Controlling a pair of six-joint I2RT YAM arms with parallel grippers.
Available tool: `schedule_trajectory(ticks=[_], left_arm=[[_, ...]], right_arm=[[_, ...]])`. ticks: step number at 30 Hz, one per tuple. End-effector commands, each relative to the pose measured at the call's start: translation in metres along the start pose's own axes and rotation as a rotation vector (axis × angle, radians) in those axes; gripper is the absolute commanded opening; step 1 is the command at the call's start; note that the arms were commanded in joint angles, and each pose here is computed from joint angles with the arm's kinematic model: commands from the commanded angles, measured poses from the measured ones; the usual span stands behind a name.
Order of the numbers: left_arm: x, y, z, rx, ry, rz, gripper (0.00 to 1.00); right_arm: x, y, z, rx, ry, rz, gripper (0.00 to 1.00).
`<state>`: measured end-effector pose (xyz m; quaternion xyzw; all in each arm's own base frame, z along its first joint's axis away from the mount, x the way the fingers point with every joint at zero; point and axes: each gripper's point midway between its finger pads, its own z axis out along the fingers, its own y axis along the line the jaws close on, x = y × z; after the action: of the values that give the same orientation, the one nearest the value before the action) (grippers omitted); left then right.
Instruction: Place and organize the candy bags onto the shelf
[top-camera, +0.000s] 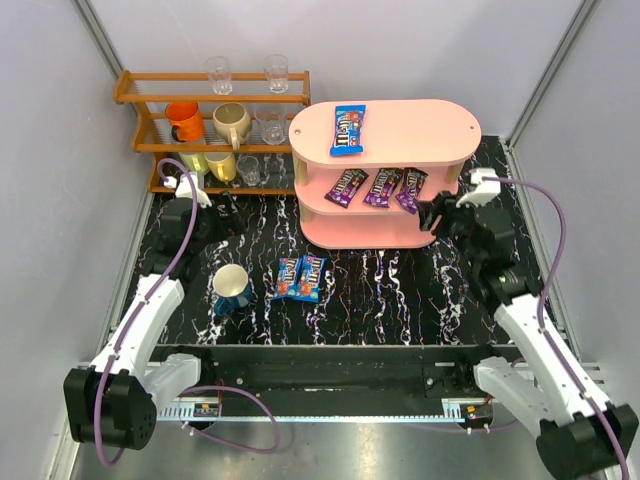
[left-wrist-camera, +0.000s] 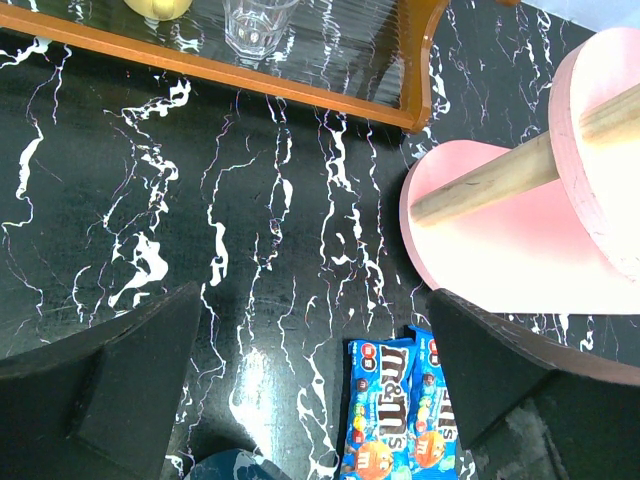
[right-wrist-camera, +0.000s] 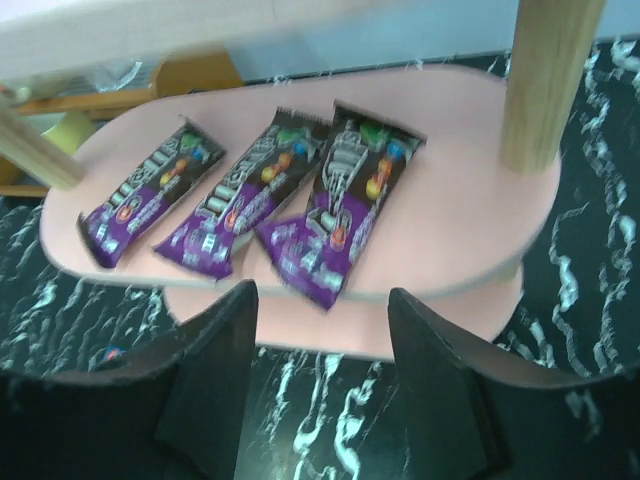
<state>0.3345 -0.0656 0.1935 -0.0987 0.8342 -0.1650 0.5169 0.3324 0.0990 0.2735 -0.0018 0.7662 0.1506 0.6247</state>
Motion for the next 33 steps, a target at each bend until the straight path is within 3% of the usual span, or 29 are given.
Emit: schedule_trajectory(ticks=[1, 2, 5, 9, 13, 18, 33], left_arm=[[-0.030, -0.014, -0.006, 0.045, -0.084, 0.006, 0.99], [-0.030, -0.014, -0.006, 0.045, -0.084, 0.006, 0.99], [-0.031, -0.014, -0.006, 0.047, -0.087, 0.006, 0.99], [-0.031, -0.014, -0.005, 0.044, -0.085, 0.007, 0.99], [-0.031, -0.013, -0.006, 0.038, -0.087, 0.008, 0.99], [-0.031, -0.012, -0.006, 0.039, -0.085, 0.008, 0.99], [-0.030, -0.013, -0.007, 0.041, -0.083, 0.007, 0.99]], right_arm=[[0.041, 0.015, -0.023, -0.046, 0.053, 0.248, 0.61], [0.068, 0.024, -0.029, -0.069, 0.106, 0.260, 0.61], [0.093, 0.038, -0.041, -0.060, 0.129, 0.307, 0.61], [0.145, 0.094, -0.050, -0.156, 0.251, 0.305, 0.60], [0.179, 0.137, -0.036, -0.259, 0.327, 0.427, 0.75], [0.227, 0.181, -0.005, -0.352, 0.457, 0.450, 0.78], [0.273, 0.213, 0.035, -0.342, 0.537, 0.500, 0.78]])
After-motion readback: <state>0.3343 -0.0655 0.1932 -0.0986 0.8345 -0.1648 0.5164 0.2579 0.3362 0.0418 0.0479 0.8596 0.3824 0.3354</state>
